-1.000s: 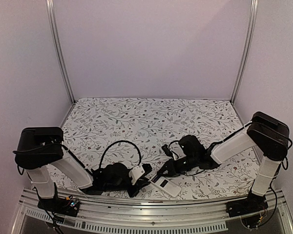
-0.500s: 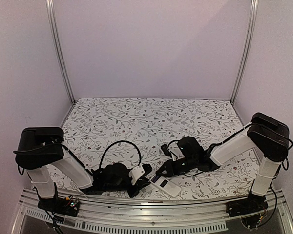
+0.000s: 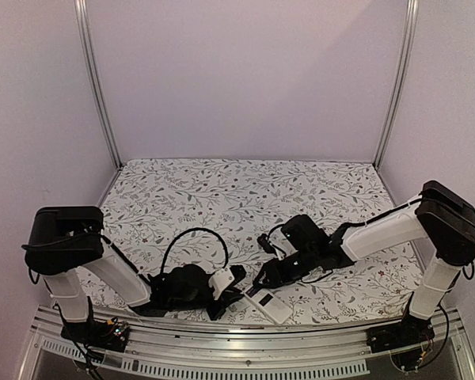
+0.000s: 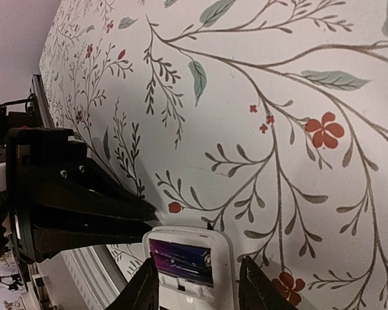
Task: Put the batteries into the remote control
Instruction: Press the battery in the battery compartment.
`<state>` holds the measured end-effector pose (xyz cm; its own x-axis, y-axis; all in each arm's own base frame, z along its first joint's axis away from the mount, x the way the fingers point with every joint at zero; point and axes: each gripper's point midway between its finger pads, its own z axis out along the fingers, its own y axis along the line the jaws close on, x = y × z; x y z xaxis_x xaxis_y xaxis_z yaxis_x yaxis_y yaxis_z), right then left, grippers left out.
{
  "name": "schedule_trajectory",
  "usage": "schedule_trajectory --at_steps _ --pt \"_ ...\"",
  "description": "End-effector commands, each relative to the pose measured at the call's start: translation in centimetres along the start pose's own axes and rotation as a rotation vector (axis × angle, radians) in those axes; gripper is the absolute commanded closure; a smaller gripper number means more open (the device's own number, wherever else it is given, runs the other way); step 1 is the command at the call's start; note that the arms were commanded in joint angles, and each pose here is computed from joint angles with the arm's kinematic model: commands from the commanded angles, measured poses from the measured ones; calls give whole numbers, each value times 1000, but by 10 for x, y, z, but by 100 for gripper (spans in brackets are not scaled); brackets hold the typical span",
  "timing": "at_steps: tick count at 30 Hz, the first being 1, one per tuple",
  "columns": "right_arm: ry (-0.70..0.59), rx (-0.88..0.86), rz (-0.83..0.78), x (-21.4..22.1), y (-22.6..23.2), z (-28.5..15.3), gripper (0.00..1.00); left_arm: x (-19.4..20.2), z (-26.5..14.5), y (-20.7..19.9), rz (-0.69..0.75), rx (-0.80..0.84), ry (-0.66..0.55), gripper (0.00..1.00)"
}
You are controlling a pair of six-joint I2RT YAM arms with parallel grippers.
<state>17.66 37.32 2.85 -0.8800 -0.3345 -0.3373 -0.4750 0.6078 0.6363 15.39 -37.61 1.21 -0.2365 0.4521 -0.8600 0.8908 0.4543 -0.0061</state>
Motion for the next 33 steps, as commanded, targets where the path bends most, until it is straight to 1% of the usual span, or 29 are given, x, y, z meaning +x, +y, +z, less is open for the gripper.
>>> schedule_trajectory --at_steps 1,3,4,6,9,11,15,22,31,33 --pt "-7 70 -28 -14 -3 -16 58 17 1 6 -1 -21 56 88" --pt "-23 105 -34 -21 -6 -21 59 17 1 6 -1 -18 56 88" --pt "-32 151 -42 -27 -8 -25 66 17 1 5 -1 -14 56 88" --pt "-33 151 -46 -28 -5 -26 74 18 1 4 1 -10 58 88" --pt "-31 151 -40 -27 -5 -24 80 18 1 3 3 -1 58 88" --pt "-28 151 -38 -25 -4 -22 82 19 1 1 4 12 60 88" --pt "-16 132 -47 -23 2 -15 83 20 2 -2 8 24 63 87" --pt "-4 108 -58 -20 8 -8 82 21 2 -6 16 46 65 83" --pt "-3 109 -68 -20 6 -1 83 17 5 -6 12 41 54 79" --pt "-6 105 -73 -21 7 -1 83 18 5 -5 11 38 56 77"
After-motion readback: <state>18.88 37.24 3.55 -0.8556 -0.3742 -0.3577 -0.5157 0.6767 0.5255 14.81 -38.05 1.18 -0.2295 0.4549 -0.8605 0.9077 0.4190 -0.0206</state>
